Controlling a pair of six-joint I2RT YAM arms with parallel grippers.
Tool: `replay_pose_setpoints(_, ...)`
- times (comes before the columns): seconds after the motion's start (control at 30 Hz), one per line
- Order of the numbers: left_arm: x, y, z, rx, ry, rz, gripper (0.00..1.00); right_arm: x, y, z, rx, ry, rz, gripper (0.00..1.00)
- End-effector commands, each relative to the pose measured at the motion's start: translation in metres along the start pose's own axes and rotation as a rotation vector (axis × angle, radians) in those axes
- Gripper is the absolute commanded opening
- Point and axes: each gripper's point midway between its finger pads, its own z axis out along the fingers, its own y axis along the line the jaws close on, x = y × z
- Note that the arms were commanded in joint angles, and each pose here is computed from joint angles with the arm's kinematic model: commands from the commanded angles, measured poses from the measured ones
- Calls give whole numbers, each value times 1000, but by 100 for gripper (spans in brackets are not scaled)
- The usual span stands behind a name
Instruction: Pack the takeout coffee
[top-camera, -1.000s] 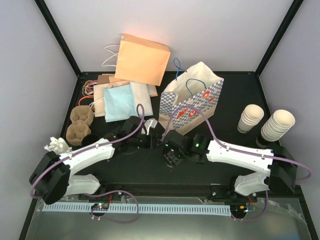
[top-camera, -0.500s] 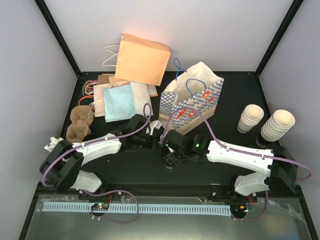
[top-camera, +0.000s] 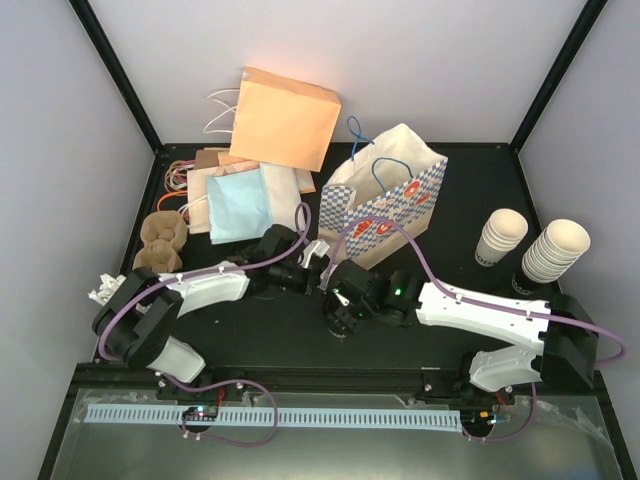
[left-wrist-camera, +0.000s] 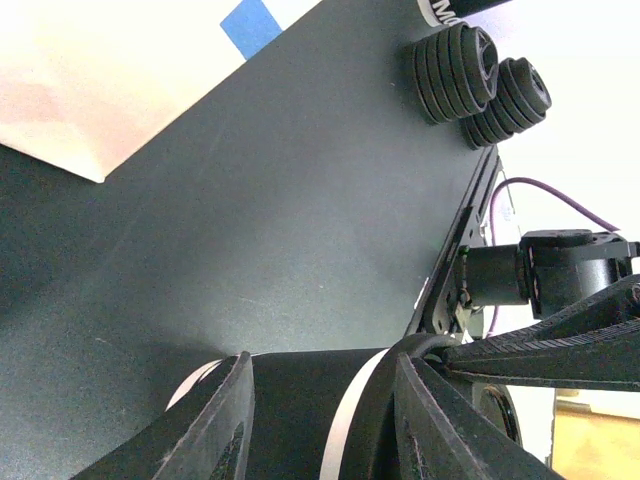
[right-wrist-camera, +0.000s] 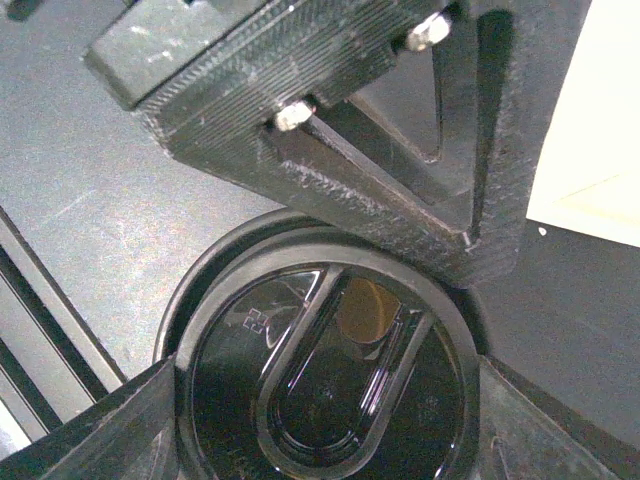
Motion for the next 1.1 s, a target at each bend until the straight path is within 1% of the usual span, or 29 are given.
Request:
replay_pose_setpoints(0.0, 46, 42, 12, -121, 150, -84, 40, 32, 26, 25, -134, 132, -12, 64)
replay_pose_setpoints(0.1, 43, 33, 16, -65, 161, -79, 39, 31, 28, 25, -144, 122, -16, 64)
replay_pose_setpoints(0.27, 42, 24, 21, -42, 176, -65, 38, 33, 23, 32, -114, 135, -6, 64)
replay_pose_setpoints(0.5, 59, 42, 21, -101, 201, -96, 36, 36, 18, 34, -84, 141, 8, 64)
replay_pose_setpoints(0.53, 57, 42, 19, -108, 192, -93, 35, 37, 15, 34, -68, 146, 16, 64)
replay_pose_setpoints(0.6, 46, 42, 12, -142, 137, -80, 34, 40, 11, 35, -40, 164, 32, 63)
replay_pose_setpoints(0.73, 9, 31, -18, -200, -36, -37, 39, 45, 6, 39, -4, 192, 73, 63)
replay_pose_setpoints(0.83, -4, 18, -36, -206, -121, -7, 42, 41, 7, 36, -12, 174, 90, 63)
replay_pose_setpoints(0.97, -1, 9, -47, -204, -140, 6, 47, 32, 7, 28, -12, 142, 91, 63)
replay_pose_setpoints(1.07, 4, 2, -53, -180, -142, 22, 52, 28, 3, 25, 12, 148, 79, 64)
